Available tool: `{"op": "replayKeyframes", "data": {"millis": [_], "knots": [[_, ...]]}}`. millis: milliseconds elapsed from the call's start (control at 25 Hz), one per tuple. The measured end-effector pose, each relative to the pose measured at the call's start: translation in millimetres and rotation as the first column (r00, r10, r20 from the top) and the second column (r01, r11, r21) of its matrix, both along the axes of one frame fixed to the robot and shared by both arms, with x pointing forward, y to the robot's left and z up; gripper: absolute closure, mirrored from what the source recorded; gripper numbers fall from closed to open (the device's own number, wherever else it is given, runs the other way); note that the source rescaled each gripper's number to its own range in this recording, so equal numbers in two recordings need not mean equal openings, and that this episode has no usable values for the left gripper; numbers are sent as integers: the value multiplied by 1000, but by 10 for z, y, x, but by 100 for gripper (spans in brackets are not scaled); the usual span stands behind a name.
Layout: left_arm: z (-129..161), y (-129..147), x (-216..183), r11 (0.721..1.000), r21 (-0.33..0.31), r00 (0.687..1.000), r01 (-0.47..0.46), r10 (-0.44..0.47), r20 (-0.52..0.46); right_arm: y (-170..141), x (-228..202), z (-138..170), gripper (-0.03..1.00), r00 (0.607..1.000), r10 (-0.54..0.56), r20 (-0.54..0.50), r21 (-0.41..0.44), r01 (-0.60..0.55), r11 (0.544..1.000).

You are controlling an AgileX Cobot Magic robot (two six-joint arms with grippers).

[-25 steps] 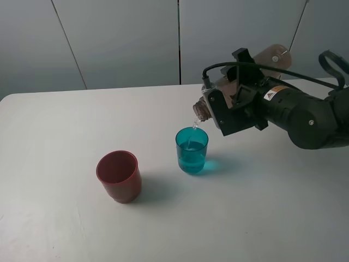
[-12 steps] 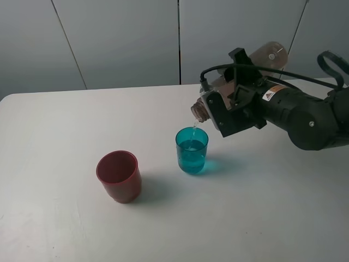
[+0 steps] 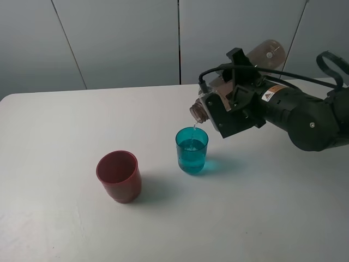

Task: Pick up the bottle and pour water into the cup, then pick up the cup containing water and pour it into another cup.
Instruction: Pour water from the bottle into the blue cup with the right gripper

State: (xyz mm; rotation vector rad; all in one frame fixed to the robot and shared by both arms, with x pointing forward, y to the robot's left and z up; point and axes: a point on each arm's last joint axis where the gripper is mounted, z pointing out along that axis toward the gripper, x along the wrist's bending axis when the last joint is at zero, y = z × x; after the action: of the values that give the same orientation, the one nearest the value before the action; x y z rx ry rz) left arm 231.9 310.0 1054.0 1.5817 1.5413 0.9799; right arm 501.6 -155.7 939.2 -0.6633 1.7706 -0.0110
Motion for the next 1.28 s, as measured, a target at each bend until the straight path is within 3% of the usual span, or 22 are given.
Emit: {"op": "replayKeyframes", "data": {"millis": [1280], "knots": [[0, 0, 0, 1000, 0, 1000, 0, 0, 0, -8, -42, -54, 96, 999, 20, -31, -24, -20, 999]]}}
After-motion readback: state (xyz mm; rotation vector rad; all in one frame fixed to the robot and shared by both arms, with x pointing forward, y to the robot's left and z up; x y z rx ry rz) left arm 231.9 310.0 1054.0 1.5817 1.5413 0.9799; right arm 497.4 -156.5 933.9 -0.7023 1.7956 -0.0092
